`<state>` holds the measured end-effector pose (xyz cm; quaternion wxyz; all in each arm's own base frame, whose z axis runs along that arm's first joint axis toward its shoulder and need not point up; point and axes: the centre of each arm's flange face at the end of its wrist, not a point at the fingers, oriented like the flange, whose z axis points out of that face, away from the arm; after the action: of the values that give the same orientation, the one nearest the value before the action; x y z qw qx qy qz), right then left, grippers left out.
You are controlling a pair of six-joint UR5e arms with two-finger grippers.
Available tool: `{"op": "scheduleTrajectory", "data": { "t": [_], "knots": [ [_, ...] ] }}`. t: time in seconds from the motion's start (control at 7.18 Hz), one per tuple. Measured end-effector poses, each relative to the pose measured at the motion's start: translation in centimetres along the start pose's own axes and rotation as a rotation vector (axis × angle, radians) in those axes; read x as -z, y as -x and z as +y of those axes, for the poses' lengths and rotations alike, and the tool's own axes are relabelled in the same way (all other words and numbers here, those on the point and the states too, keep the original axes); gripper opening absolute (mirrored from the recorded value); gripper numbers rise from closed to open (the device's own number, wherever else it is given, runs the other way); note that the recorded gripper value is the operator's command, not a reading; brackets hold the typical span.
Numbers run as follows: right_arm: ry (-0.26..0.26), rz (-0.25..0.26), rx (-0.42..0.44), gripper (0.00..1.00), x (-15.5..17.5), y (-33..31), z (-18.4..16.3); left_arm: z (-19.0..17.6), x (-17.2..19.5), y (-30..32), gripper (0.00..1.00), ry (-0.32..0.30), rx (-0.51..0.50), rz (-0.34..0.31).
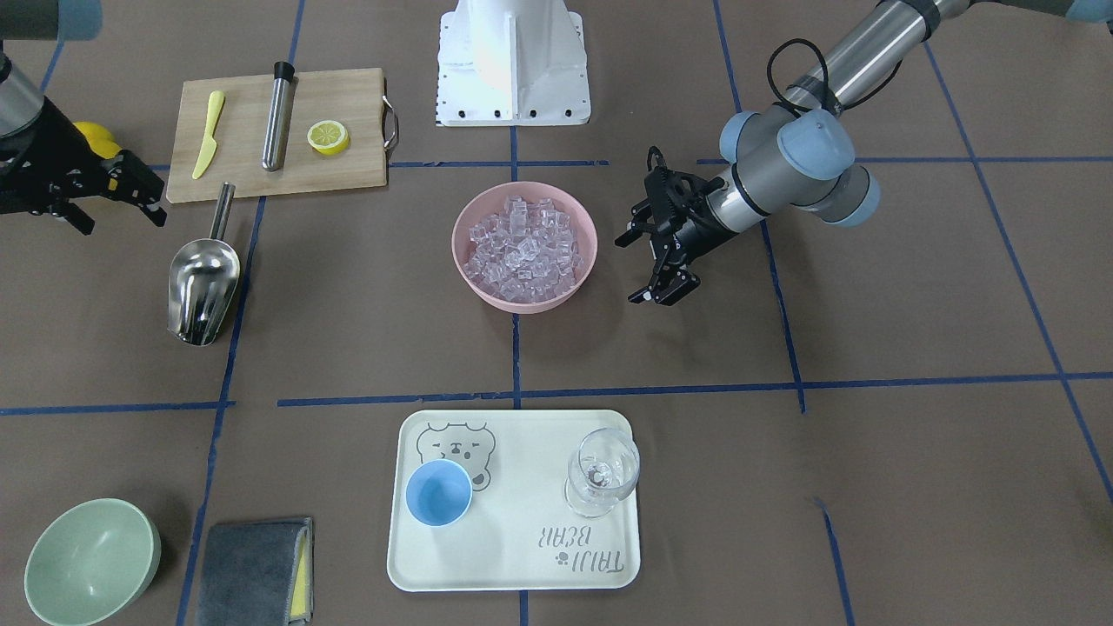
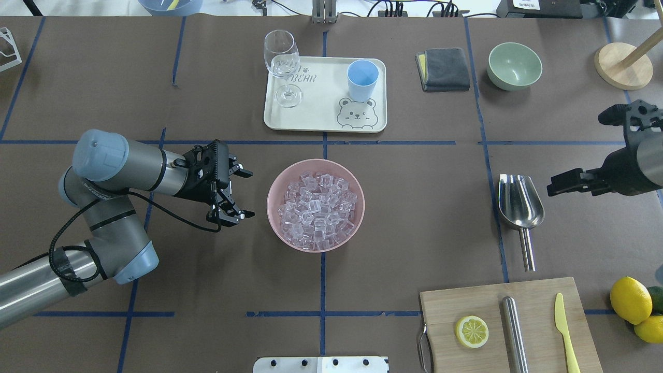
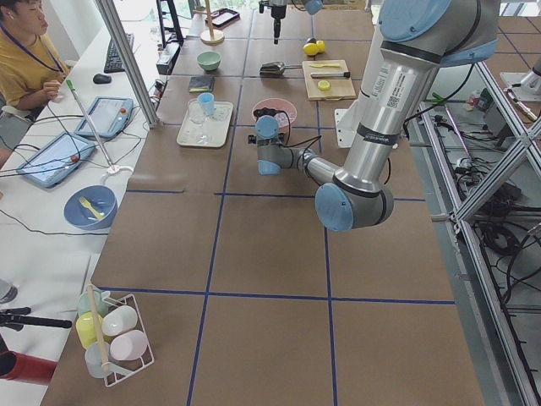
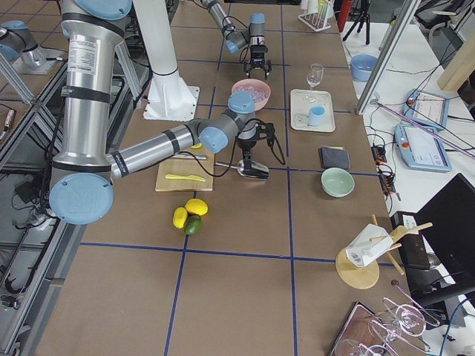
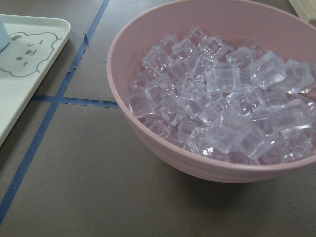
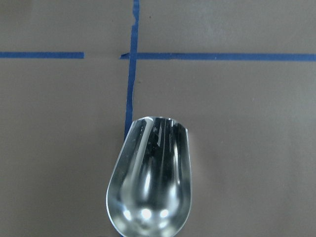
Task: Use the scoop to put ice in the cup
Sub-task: 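Reach the right gripper to the silver scoop and grasp its handle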
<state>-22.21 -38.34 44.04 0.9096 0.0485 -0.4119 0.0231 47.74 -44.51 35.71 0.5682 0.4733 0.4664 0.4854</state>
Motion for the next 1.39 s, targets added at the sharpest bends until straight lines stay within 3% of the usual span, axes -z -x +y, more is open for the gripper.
{"op": "scheduleTrajectory", "data": {
  "t": [0.28, 0.7, 0.84, 0.98, 1.39],
  "knots": [
    [0.046, 0.036, -0.041, 0.81, -3.2, 2.5, 4.0, -0.1, 0.0, 0.0, 0.99, -0.003, -0.001, 0.000],
    [0.103, 0.082, -0.022, 0.73, -6.9, 2.7, 6.3, -0.6, 0.1, -0.1, 0.99, -0.014, -0.008, 0.000],
    [0.111, 0.092, -0.012, 0.71, -7.7, 2.9, 6.8, -0.6, 0.1, -0.1, 0.99, -0.015, -0.009, 0.000],
    [0.117, 0.102, -0.003, 0.60, -8.3, 3.1, 7.2, -0.6, 0.0, -0.1, 0.99, -0.016, -0.010, 0.001],
    [0.117, 0.123, 0.025, 0.42, -9.4, 3.8, 8.3, -0.7, 0.0, -0.3, 0.99, -0.019, -0.012, 0.004]
  ]
}}
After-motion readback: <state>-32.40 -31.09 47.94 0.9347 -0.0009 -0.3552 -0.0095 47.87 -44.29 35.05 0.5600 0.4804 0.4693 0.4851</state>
